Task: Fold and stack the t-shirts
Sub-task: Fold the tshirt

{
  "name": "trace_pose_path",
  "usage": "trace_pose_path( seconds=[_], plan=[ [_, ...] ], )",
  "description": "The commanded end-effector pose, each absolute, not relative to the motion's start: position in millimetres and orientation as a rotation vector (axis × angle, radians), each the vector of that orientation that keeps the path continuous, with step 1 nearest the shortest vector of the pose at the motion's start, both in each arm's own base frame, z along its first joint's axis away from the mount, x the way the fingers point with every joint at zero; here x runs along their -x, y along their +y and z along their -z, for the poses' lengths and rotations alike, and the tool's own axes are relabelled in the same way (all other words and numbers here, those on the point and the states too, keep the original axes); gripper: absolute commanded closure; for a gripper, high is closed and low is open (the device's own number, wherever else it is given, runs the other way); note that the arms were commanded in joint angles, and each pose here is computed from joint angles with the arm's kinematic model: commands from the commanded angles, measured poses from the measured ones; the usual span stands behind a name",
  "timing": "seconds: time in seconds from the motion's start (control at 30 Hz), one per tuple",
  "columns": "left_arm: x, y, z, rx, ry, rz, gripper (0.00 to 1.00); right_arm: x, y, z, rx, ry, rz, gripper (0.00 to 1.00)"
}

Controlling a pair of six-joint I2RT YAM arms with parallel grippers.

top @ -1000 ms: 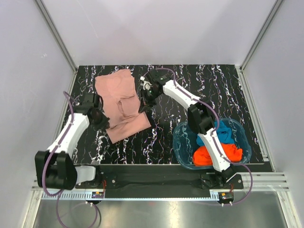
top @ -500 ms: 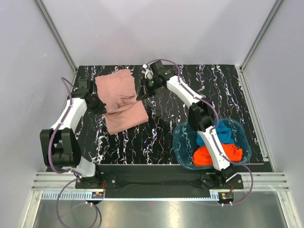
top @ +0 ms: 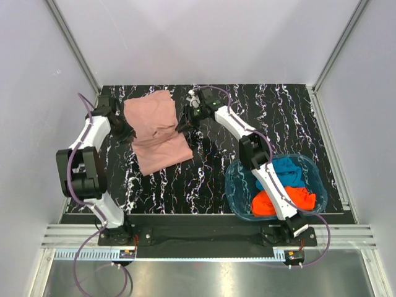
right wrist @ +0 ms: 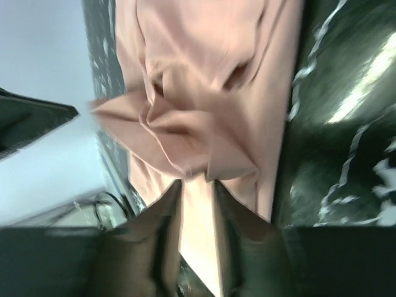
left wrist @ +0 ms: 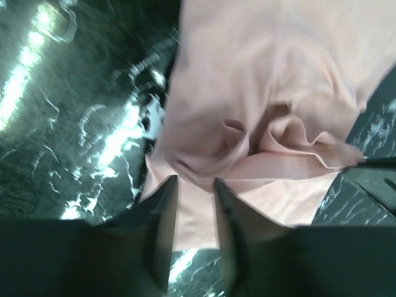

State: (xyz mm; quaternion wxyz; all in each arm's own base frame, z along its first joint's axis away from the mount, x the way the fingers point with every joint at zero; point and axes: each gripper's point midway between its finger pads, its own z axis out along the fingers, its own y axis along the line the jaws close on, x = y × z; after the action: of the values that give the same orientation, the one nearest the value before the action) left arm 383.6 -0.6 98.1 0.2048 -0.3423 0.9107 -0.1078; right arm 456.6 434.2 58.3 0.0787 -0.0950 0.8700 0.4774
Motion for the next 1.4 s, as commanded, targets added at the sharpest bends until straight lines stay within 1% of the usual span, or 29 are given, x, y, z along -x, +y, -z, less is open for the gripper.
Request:
trace_pose_path(
  seconds=[0.0, 0.03, 0.07, 0.1, 0.13, 0.17, 0.2, 0.3, 0.4, 0.43, 0.5, 0.53, 0.63, 0.67, 0.7, 0.73, 0.77, 0.8, 0.83, 0.87, 0.93, 1.0, 1.03, 1.13, 1.27, 1.37],
  plan=[
    [-418, 19, -113, 0.917, 2.469, 0.298, 0.60, -506, 425, -105, 0.182, 2.405, -1.538, 0.63],
    [-423, 22, -115, 0.897, 2.474, 0.292, 0.52, -514, 422, -112, 0.168, 2.374, -1.543, 0.60],
    [-427, 26, -120, 0.887, 2.472, 0.280, 0.47, -526, 413, -124, 0.144, 2.335, -1.550, 0.56],
    [-428, 28, -123, 0.851, 2.480, 0.272, 0.45, -530, 410, -132, 0.110, 2.320, -1.573, 0.45],
    [-434, 31, -137, 0.831, 2.451, 0.262, 0.44, -536, 406, -140, 0.100, 2.294, -1.574, 0.39],
    [-433, 35, -143, 0.821, 2.439, 0.242, 0.44, -537, 402, -152, 0.094, 2.281, -1.573, 0.37],
    [-432, 35, -160, 0.789, 2.399, 0.237, 0.43, -539, 396, -156, 0.082, 2.283, -1.576, 0.37],
    [-421, 21, -173, 0.712, 2.372, 0.330, 0.43, -523, 391, -159, 0.088, 2.345, -1.575, 0.37],
    [-406, -6, -161, 0.652, 2.401, 0.508, 0.46, -501, 389, -154, 0.144, 2.404, -1.555, 0.38],
    [-399, -21, -163, 0.615, 2.398, 0.608, 0.47, -489, 397, -154, 0.189, 2.414, -1.558, 0.41],
    [-388, -35, -145, 0.608, 2.405, 0.710, 0.48, -471, 399, -148, 0.277, 2.446, -1.527, 0.41],
    [-385, -37, -144, 0.605, 2.406, 0.727, 0.47, -460, 406, -145, 0.321, 2.463, -1.517, 0.40],
    [-380, -44, -134, 0.575, 2.404, 0.777, 0.43, -448, 408, -132, 0.376, 2.499, -1.489, 0.39],
    [-387, -48, -136, 0.533, 2.366, 0.818, 0.43, -444, 408, -126, 0.365, 2.522, -1.502, 0.41],
    [-387, -54, -133, 0.534, 2.361, 0.873, 0.43, -444, 410, -127, 0.369, 2.508, -1.516, 0.45],
    [-388, -63, -134, 0.514, 2.356, 0.955, 0.46, -442, 412, -125, 0.365, 2.511, -1.534, 0.50],
    [-392, -64, -131, 0.519, 2.354, 0.979, 0.49, -439, 415, -120, 0.351, 2.530, -1.549, 0.57],
    [-396, -66, -117, 0.562, 2.382, 1.009, 0.53, -437, 418, -120, 0.364, 2.522, -1.573, 0.60],
    [-398, -68, -113, 0.572, 2.389, 1.035, 0.59, -432, 422, -119, 0.376, 2.525, -1.588, 0.64],
    [-402, -67, -109, 0.585, 2.389, 1.036, 0.60, -426, 427, -115, 0.390, 2.536, -1.606, 0.71],
    [-414, -64, -98, 0.608, 2.398, 1.034, 0.63, -418, 432, -110, 0.405, 2.553, -1.624, 0.78],
    [-423, -63, -86, 0.619, 2.413, 1.031, 0.64, -408, 436, -102, 0.417, 2.578, -1.637, 0.82],
    [-433, -61, -88, 0.605, 2.405, 1.029, 0.65, -405, 437, -99, 0.422, 2.583, -1.639, 0.82],
    [-443, -56, -73, 0.621, 2.439, 1.006, 0.66, -392, 431, -80, 0.398, 2.643, -1.627, 0.84],
    [-465, -53, -79, 0.613, 2.420, 1.021, 0.65, -383, 422, -71, 0.397, 2.677, -1.586, 0.85],
    [-468, -51, -73, 0.617, 2.449, 1.021, 0.65, -376, 417, -70, 0.409, 2.694, -1.572, 0.85]
  ],
)
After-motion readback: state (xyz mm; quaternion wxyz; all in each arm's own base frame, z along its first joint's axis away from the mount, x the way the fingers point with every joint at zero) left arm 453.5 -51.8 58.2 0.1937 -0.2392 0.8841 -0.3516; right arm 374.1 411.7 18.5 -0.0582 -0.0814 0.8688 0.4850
